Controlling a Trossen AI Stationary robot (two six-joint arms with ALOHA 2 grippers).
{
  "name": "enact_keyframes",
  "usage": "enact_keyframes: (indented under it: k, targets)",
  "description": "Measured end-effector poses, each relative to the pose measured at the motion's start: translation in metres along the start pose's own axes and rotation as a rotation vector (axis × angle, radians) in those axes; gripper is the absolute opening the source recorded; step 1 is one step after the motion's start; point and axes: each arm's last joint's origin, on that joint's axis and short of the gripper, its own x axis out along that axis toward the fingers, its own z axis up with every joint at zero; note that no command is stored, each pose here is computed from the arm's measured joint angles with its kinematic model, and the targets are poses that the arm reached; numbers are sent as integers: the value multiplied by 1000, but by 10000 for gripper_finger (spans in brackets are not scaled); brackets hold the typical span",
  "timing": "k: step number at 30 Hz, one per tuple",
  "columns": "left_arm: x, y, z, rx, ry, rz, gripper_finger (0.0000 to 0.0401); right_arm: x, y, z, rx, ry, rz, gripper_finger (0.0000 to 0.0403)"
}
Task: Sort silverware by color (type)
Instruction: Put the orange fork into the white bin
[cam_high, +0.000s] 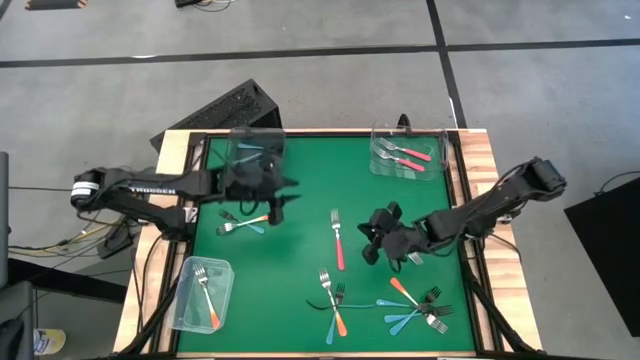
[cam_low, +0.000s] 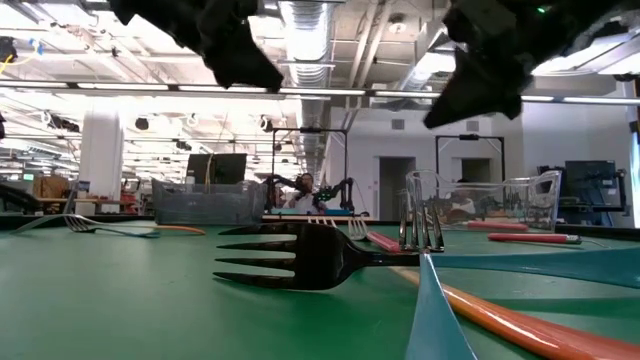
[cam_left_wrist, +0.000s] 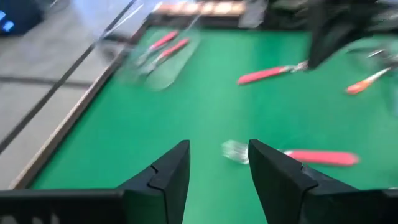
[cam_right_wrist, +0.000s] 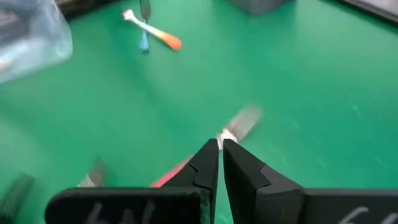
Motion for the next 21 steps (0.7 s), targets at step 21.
enact_keyframes:
  k: [21]
  targets:
    - [6,-46,-64,-225,-12,1,148,-15,11,-25,72,89,14,95]
